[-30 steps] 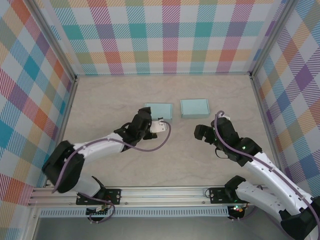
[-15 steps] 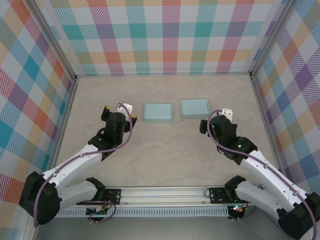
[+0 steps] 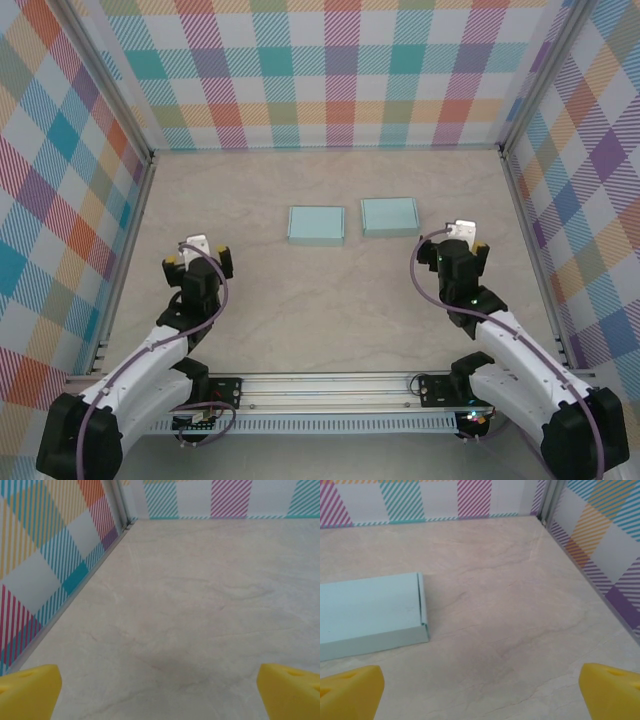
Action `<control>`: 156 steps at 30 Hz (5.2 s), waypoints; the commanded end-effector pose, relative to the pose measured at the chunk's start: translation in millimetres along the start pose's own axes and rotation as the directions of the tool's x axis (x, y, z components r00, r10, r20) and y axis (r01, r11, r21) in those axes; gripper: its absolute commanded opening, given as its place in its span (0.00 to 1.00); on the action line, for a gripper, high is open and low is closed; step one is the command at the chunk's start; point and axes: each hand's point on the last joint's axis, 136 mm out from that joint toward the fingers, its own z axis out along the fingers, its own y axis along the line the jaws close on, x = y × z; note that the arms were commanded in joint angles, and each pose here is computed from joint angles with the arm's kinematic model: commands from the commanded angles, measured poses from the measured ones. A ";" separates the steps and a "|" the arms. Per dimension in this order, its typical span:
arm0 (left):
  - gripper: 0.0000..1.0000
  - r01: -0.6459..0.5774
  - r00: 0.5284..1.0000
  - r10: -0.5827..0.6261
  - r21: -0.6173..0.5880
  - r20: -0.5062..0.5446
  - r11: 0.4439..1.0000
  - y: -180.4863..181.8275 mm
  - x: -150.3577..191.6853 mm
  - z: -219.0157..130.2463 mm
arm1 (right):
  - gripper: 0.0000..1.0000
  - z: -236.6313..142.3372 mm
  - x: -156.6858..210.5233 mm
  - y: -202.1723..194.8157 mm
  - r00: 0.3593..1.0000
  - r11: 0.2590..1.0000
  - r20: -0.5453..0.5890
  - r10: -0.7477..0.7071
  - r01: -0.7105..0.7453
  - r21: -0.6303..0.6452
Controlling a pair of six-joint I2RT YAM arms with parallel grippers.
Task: Fold the paper box
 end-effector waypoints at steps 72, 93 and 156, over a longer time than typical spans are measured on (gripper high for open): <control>1.00 -0.008 1.000 0.001 0.301 0.021 0.954 -75.0 25.5 85.7 | 1.00 50.0 31.1 -3.8 0.997 1.000 0.065 0.029 -0.029 -0.012; 1.00 0.084 0.995 -0.047 0.453 -0.093 0.888 -81.9 27.5 102.0 | 1.00 79.0 14.3 25.3 0.981 0.977 0.186 -0.047 0.084 -0.195; 1.00 0.068 0.996 -0.034 0.436 -0.086 0.897 -82.7 27.4 101.5 | 1.00 117.4 37.0 15.2 0.999 0.962 0.017 0.047 -0.041 -0.268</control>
